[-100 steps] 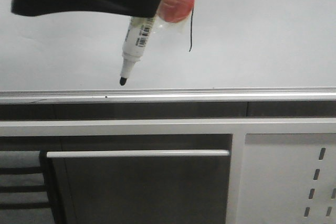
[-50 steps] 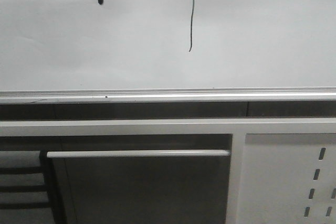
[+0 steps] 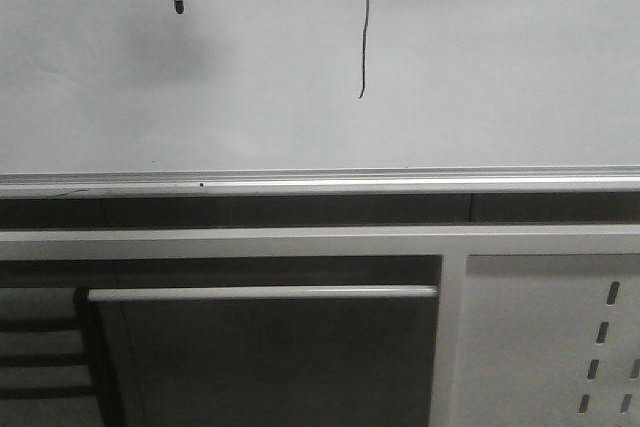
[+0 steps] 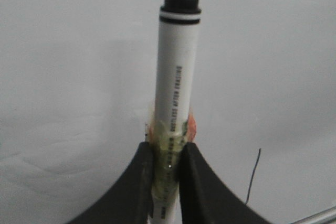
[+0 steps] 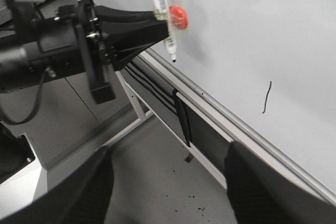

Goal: Write number 1 on whiteboard

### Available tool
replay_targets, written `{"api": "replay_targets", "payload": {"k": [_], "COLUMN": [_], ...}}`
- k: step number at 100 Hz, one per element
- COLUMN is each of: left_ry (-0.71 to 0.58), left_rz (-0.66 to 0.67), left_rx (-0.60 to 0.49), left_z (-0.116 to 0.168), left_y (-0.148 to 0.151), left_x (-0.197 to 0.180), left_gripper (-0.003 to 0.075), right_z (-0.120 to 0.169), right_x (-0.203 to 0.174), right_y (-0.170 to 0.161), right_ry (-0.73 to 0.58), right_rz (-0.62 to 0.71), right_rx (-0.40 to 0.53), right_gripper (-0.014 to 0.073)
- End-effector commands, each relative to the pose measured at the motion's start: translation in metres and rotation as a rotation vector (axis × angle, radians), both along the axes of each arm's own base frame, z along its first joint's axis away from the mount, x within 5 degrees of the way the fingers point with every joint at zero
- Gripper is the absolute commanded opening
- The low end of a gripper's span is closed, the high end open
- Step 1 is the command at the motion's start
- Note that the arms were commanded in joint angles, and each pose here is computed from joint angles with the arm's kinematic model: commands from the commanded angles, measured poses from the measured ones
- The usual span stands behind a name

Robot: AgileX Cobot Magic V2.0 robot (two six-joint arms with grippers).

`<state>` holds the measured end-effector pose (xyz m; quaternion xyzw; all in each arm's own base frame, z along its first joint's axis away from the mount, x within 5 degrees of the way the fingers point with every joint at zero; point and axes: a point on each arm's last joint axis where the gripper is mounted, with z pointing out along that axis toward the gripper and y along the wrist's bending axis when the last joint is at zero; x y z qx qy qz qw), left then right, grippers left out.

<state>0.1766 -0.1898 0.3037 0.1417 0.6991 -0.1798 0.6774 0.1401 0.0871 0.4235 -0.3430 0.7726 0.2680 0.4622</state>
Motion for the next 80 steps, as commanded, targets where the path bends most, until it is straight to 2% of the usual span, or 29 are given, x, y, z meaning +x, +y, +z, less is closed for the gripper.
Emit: {"api": "replay_targets", "payload": {"k": [1, 46, 80], "left_ry": [-0.097, -0.077, -0.076], "left_rz": [0.059, 0.111, 0.122], "left_rx": [-0.052, -0.047, -0.045], "left_z": [0.021, 0.024, 0.023], "left_y": [0.003, 0.005, 0.005], "left_x": [0.009, 0.039, 0.042], "left_gripper": [-0.0020, -0.0020, -0.0018], "right_z": [0.016, 0.015, 0.015], "right_x": [-0.003, -0.001, -0.001], "right_y": [-0.001, 0.000, 0.000], "right_ry": [-0.060, -0.054, -0.054], "right_rz": [-0.021, -0.022, -0.022], "right_rx": [0.066, 0.064, 0.064], "right_gripper": [0.0419, 0.0419, 0.0419]}}
